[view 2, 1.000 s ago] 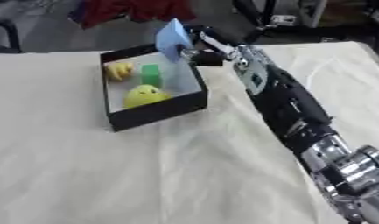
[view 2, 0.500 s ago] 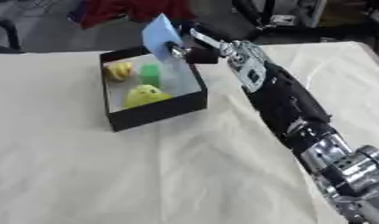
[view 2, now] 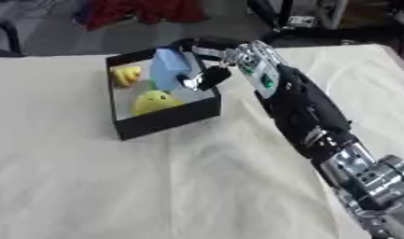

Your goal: Pick up objects on the table and place them in the box.

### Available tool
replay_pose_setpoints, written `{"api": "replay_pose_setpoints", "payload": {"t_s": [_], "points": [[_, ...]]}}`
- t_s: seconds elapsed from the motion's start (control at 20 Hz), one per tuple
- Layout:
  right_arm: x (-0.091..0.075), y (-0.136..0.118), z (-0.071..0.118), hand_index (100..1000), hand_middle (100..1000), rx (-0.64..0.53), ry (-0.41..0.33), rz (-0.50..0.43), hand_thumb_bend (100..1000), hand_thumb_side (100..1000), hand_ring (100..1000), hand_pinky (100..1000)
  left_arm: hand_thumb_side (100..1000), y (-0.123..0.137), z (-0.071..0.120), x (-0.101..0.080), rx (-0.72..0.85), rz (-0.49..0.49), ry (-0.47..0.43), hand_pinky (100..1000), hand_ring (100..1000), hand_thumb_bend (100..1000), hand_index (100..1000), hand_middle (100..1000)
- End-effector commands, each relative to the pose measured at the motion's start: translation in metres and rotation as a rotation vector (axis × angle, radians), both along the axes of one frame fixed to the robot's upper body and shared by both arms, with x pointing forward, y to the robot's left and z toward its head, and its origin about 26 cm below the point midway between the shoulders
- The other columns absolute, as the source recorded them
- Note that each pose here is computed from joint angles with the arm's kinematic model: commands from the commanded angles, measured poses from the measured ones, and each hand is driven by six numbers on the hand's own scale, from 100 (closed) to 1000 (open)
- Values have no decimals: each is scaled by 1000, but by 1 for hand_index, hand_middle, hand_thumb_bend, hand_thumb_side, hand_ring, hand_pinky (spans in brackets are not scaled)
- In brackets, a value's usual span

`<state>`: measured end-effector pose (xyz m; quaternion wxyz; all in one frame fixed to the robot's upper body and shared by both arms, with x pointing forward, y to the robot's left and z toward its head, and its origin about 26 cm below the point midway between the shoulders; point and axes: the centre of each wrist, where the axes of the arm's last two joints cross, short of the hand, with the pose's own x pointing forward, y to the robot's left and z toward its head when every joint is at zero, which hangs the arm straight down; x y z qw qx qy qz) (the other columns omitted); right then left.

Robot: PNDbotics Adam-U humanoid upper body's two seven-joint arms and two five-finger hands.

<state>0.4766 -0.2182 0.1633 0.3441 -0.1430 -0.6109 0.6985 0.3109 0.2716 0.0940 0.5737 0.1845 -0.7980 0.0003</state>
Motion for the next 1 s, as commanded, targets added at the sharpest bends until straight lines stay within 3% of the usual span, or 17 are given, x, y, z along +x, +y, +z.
{"api": "replay_pose_setpoints", "payload": {"t_s": [0.05, 1.0], "points": [[2, -5, 15, 1000, 1000, -42, -29, -9, 100, 100, 987, 1000, 689, 2, 9, 2, 6, 3, -32, 663, 567, 796, 808, 588], [2, -8, 14, 1000, 1000, -30, -32, -27, 100, 100, 992, 1000, 688, 2, 10, 2, 5, 8, -33, 662, 564, 800, 808, 587]]}}
